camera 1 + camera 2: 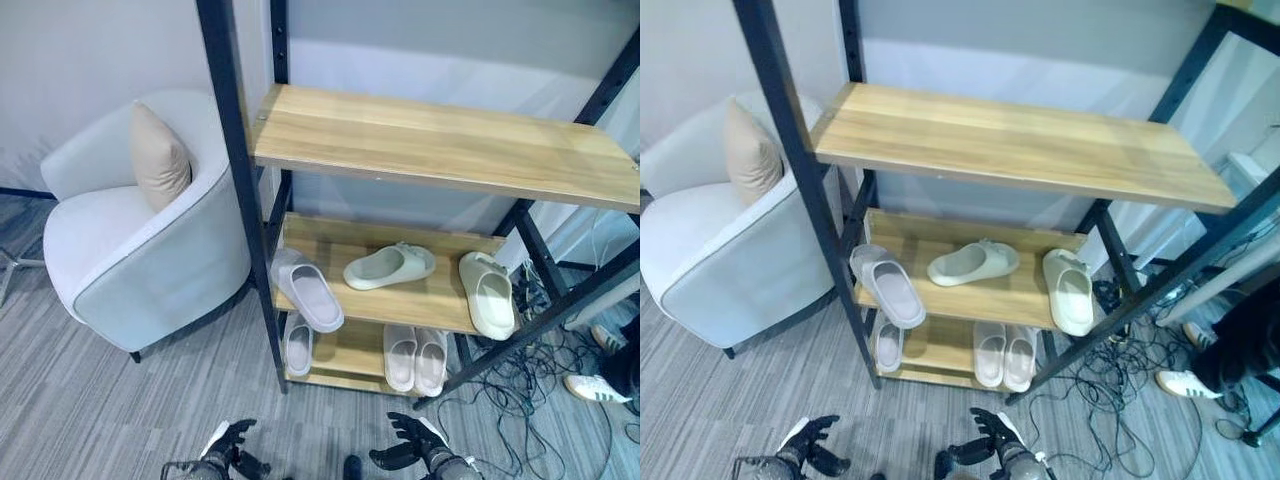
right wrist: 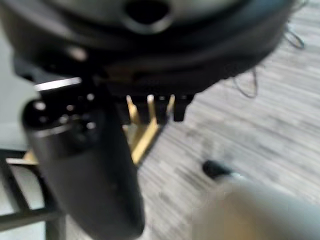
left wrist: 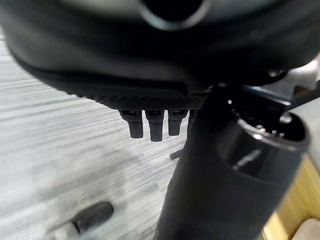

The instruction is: Arrange the slippers neatly on the shoe rack.

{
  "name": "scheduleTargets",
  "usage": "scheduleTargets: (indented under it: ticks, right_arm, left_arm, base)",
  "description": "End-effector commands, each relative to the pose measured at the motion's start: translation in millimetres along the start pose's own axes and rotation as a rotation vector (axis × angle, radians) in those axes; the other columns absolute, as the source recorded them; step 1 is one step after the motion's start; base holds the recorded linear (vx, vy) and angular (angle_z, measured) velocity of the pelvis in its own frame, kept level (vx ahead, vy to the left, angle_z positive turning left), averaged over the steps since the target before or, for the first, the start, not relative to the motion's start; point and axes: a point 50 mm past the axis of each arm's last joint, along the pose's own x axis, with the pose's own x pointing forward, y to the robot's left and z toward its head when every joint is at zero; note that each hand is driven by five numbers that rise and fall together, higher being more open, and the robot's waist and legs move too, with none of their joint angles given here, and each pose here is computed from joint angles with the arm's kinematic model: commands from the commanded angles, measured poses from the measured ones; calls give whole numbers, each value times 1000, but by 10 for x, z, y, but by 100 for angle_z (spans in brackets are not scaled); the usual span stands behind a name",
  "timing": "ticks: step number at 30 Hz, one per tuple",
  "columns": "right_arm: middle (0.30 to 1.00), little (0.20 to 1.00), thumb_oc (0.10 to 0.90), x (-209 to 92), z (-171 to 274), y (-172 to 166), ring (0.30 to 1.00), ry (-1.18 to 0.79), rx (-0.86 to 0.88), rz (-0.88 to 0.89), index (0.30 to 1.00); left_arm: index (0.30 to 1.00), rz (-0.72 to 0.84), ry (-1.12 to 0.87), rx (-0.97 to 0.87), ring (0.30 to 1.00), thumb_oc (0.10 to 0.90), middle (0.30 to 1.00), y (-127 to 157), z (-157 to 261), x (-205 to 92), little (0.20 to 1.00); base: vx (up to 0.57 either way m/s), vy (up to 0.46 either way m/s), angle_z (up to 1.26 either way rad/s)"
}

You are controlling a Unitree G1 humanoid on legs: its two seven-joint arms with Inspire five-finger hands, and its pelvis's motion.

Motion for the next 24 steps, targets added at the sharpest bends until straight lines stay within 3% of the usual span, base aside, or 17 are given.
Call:
scheduleTargets:
  ticks: [1,9,13,24]
  right_arm:
    - [900,900,800,-53,367,-271,900,-205,-79,-83,900]
    - [900,900,800,-419,938,-498,900,-541,-166,-179,900]
    - [900,900,800,-668,1095,-523,900,-679,-88,-188,900]
    - [900,900,800,-1009,1495,-685,900,-918,-93,-271,900]
  left_arm:
    - [900,11,-148,-7,900,800,900,14,371,62,900]
    - [900,6,-144,-31,900,800,900,-82,326,27,900]
    - [900,2,-135,-42,900,800,900,-124,303,26,900]
    - [900,-9,-140,-58,900,800,900,-157,254,-21,900]
  base:
    - [30,-22,22]
    - [26,-3,9]
    - [5,26,0]
    - [7,12,-3]
